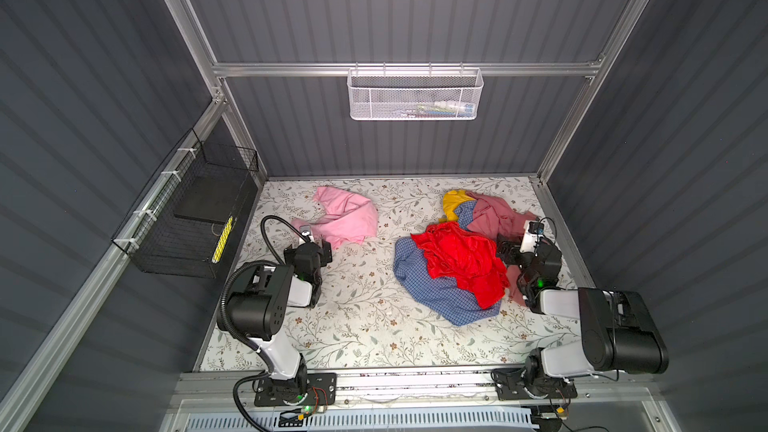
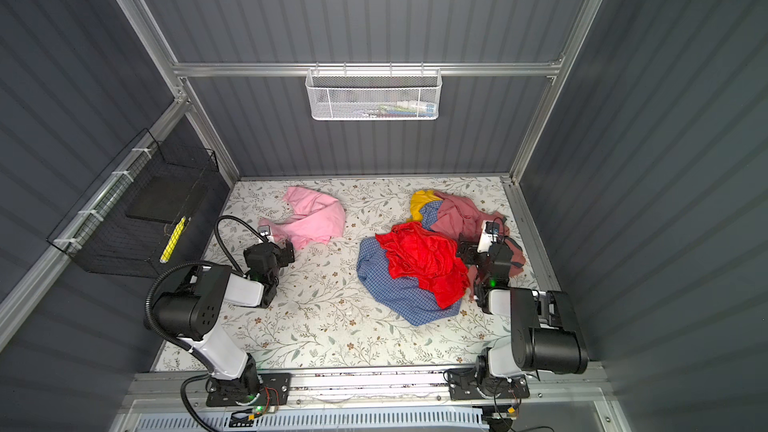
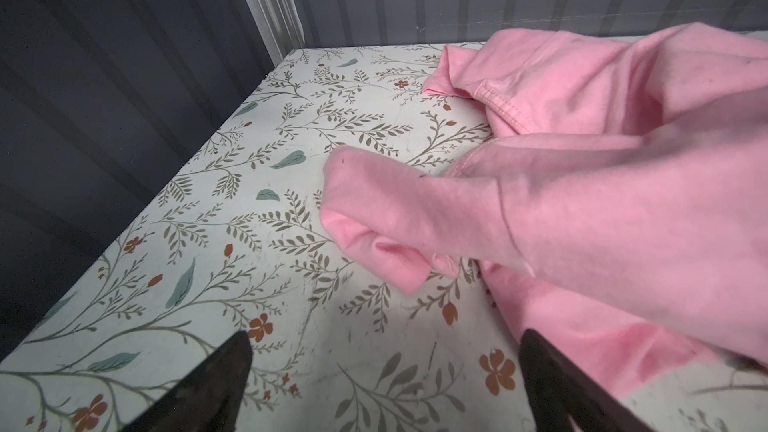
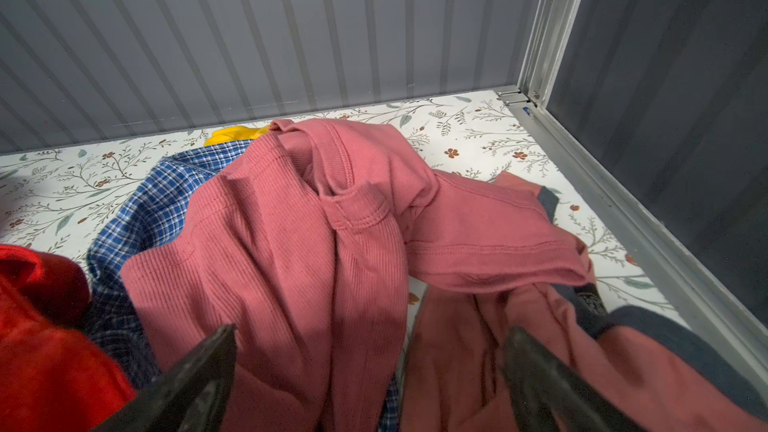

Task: Pick out a specific cloth from the pile

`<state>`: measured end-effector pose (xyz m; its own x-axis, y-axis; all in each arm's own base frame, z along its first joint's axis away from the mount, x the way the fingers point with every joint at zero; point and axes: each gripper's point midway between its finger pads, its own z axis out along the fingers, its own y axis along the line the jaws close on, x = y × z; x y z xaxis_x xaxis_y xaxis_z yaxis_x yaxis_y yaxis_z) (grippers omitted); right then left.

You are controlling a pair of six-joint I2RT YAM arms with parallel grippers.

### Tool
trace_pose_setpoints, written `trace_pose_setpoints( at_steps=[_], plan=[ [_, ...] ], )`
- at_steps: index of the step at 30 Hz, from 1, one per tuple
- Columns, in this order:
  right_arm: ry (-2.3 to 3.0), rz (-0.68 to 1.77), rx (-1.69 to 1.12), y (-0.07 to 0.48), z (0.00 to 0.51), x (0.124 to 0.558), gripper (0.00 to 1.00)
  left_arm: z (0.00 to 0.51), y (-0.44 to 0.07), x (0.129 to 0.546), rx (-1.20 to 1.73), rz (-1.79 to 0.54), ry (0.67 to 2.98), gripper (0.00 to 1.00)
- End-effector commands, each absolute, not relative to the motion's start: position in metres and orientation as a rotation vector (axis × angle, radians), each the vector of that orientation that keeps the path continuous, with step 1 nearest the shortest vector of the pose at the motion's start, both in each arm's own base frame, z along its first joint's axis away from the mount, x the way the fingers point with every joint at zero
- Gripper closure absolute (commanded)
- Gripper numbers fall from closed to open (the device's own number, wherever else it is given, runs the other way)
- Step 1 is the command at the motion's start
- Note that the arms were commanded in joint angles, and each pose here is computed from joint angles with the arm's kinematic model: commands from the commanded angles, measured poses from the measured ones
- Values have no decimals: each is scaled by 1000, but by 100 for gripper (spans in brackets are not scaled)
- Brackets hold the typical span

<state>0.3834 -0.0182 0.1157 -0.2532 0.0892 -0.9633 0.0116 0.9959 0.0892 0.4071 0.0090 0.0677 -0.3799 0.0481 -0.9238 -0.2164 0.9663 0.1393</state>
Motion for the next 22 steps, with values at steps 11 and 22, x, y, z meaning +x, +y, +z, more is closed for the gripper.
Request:
trace_pose_setpoints(
  at_steps=[11,22],
  plan=[
    [1817,60,65,-18,120,387,1,70,13,409,-143,295,1931,0],
    [1818,59,65,-18,119,387,1,70,14,409,-143,297,1929,0]
  ],
)
